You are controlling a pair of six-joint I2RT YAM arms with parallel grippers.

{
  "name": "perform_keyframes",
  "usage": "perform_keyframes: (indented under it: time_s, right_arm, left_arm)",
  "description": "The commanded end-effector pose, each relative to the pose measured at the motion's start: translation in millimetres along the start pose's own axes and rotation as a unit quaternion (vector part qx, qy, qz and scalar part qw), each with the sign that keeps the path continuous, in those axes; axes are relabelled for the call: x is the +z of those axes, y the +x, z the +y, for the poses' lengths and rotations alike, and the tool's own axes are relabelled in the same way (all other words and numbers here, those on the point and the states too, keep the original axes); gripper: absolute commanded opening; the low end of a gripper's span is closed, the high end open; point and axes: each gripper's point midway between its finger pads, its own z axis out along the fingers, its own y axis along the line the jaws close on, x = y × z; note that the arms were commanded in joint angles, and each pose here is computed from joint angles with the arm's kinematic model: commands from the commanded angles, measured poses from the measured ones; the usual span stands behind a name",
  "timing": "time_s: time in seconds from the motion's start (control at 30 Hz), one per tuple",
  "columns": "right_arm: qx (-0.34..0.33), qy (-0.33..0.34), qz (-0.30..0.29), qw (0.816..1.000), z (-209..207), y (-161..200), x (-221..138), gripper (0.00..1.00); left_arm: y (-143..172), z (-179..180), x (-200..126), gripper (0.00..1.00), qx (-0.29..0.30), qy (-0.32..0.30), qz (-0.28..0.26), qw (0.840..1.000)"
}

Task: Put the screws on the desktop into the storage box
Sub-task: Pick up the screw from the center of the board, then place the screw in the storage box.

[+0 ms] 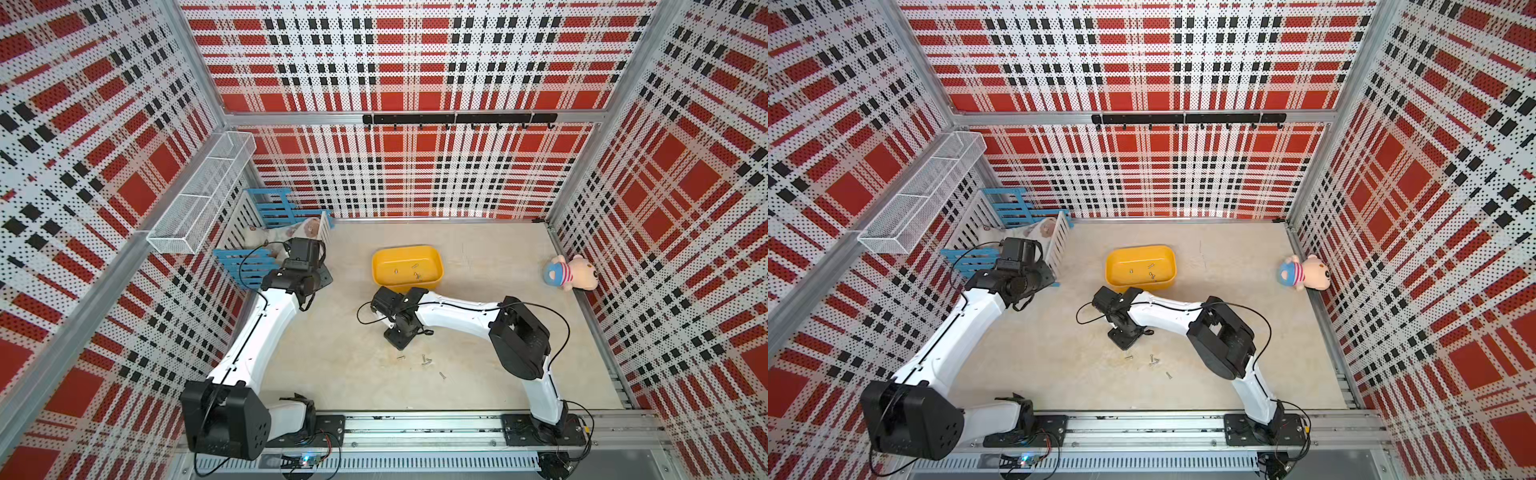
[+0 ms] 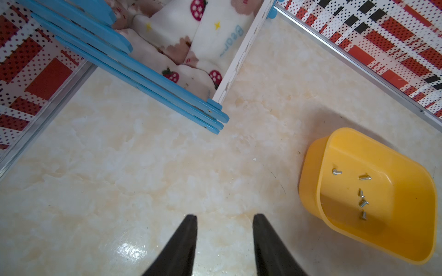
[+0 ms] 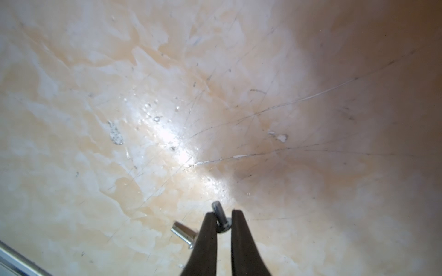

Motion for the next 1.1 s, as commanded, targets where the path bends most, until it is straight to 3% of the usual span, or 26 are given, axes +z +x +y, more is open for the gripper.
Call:
perform_keyframes:
  time_s: [0.0, 0.37, 0.73, 1.07]
  right_arm:
    - [0.018, 0.023, -0.045, 0.999, -14.0, -17.6, -42.6, 0.00]
    - [0.101, 0.083, -0.116, 0.985, -110.2, -65.9, -102.4, 0.00]
    - [0.170, 0.087, -0.123, 0.974, -178.6, -115.8, -65.6, 0.00]
    - [0.213, 0.088, -0.107, 0.967, -212.5, -121.9, -21.2, 0.00]
  left_arm:
    - [-6.2, -1.1, -4.5, 0.45, -0.002, 0.008, -0.013, 1.000]
    - [-4.2, -1.0, -6.5, 0.45, -0.007, 0.013, -0.012, 1.000]
    - [-2.8, -9.8, -12.6, 0.45, -0.004, 0.023, -0.017, 1.000]
    - [5.5, -17.6, -12.0, 0.45, 0.004, 0.028, -0.010, 1.000]
